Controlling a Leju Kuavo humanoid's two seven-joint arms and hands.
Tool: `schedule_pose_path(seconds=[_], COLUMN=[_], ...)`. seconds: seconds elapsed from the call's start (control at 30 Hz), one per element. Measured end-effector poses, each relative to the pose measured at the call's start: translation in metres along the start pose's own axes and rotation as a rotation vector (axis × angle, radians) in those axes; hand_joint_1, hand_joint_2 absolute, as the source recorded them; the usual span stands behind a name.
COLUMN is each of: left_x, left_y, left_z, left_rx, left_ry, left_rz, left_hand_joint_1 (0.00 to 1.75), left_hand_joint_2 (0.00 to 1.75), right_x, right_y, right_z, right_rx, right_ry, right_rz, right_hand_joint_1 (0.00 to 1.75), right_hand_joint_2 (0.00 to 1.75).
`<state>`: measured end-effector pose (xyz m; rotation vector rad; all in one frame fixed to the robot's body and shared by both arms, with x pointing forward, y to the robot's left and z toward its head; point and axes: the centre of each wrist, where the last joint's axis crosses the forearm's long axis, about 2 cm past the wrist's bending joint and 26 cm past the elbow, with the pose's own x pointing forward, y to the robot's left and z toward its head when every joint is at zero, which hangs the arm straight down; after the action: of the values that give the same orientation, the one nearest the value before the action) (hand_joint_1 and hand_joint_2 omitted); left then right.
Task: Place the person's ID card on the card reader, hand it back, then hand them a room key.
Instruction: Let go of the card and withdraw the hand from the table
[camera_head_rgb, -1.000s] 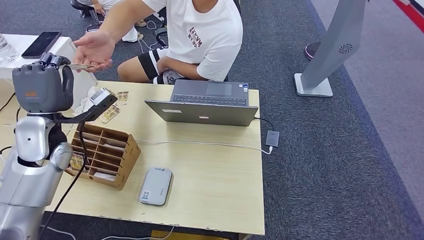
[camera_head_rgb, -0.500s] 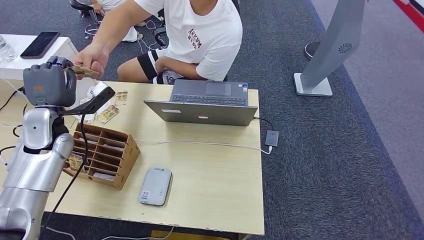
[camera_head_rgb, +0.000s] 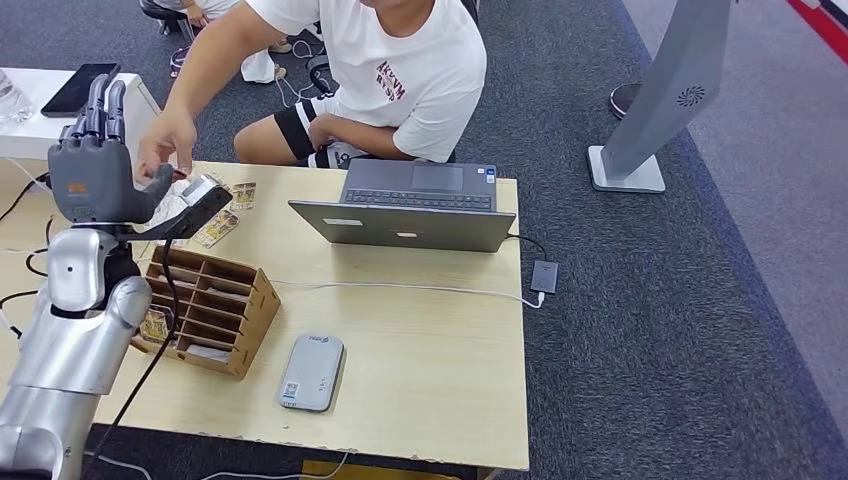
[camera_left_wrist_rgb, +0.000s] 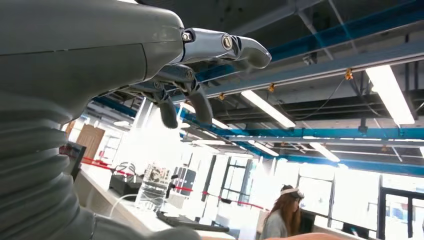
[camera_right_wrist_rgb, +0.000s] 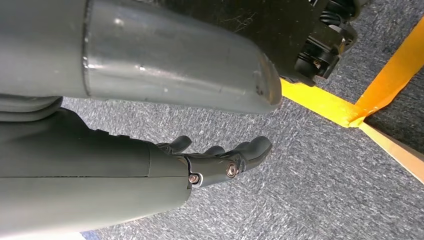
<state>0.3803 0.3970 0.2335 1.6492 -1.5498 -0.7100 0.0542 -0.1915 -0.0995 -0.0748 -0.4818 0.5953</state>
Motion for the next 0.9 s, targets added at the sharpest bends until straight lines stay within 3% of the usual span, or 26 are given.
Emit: schedule_pose_path(seconds=[0.27,0.43,0.57,0.73,0.8,0.87,0.9], left_x=[-0.004,-0.009,-0.021,-0.06,-0.086,-0.127,-0.148], left_y=[0.019,0.032,0.04,0.065,0.082,0.105,0.114], left_z=[0.035,0.045,0.065,0.137,0.16,0.186,0.205], left_rx=[0.118,0.154,0.184,0.104,0.099,0.175,0.258], left_ry=[-0.075,-0.089,-0.11,-0.143,-0.117,-0.009,0.091], left_rz=[0.167,0.202,0.424,1.105,1.343,1.444,1.451], left_hand_joint_1=[0.0,0.0,0.0,0.0,0.0,0.0,0.0], left_hand_joint_2=[1.75,1.75,1.75,1.75,1.75,1.75,1.75], right_x=[-0.009,-0.011,-0.012,-0.02,-0.023,-0.025,-0.025], right_y=[0.004,0.004,0.005,0.01,0.011,0.012,0.013], right_z=[0.003,0.004,0.004,0.008,0.009,0.01,0.01], right_rx=[-0.006,-0.004,-0.009,-0.026,-0.037,-0.05,-0.055], right_ry=[0.022,0.026,0.03,0.045,0.052,0.056,0.057], right_rz=[-0.026,-0.027,-0.048,-0.087,-0.1,-0.103,-0.102], right_hand_joint_1=[0.0,0.0,0.0,0.0,0.0,0.0,0.0], right_hand_joint_2=[0.0,0.0,0.0,0.0,0.0,0.0,0.0])
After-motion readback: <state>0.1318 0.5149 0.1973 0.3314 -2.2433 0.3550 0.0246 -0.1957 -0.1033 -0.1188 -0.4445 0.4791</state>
